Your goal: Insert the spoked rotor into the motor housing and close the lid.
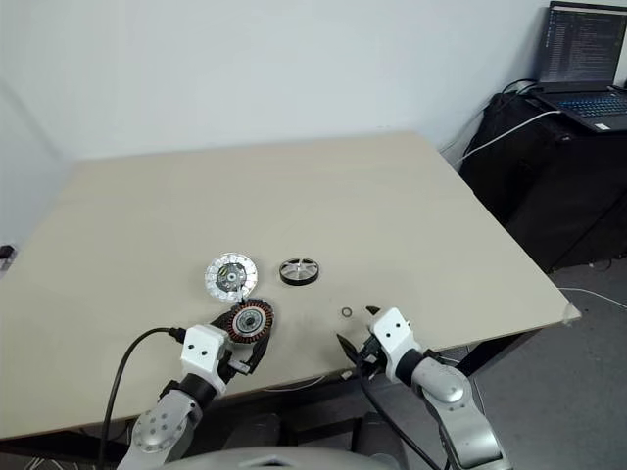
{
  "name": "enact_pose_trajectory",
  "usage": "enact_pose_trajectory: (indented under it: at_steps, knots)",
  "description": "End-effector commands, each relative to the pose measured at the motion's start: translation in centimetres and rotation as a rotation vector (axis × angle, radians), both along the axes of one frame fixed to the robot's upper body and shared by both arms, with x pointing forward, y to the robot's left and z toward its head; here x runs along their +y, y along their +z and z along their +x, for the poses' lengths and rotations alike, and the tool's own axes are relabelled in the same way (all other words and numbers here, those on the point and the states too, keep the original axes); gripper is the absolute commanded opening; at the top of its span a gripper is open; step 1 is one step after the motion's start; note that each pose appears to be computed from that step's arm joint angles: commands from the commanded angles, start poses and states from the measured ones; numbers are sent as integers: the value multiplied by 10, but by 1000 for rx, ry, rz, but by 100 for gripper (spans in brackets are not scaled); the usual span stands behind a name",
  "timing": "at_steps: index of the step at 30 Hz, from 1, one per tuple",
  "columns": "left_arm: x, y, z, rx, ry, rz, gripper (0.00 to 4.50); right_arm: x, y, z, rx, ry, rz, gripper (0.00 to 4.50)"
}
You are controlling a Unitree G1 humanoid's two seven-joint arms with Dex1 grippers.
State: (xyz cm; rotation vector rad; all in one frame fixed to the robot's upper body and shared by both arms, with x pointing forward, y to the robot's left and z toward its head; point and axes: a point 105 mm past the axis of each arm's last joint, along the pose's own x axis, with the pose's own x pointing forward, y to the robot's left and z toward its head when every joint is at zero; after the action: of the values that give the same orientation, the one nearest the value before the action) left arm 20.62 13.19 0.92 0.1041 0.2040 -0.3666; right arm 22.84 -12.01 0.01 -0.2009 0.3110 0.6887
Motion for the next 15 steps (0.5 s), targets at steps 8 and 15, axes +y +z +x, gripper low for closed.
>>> enact_pose_trajectory:
  at_steps: [8,15]
  knots:
    - [-3,13,5,-48,-10,-10,450,0,7,5,-52,12,9,448]
    - [-4,11,5,-48,-21,-10,450,-1,8,6,-51,-17,20,448]
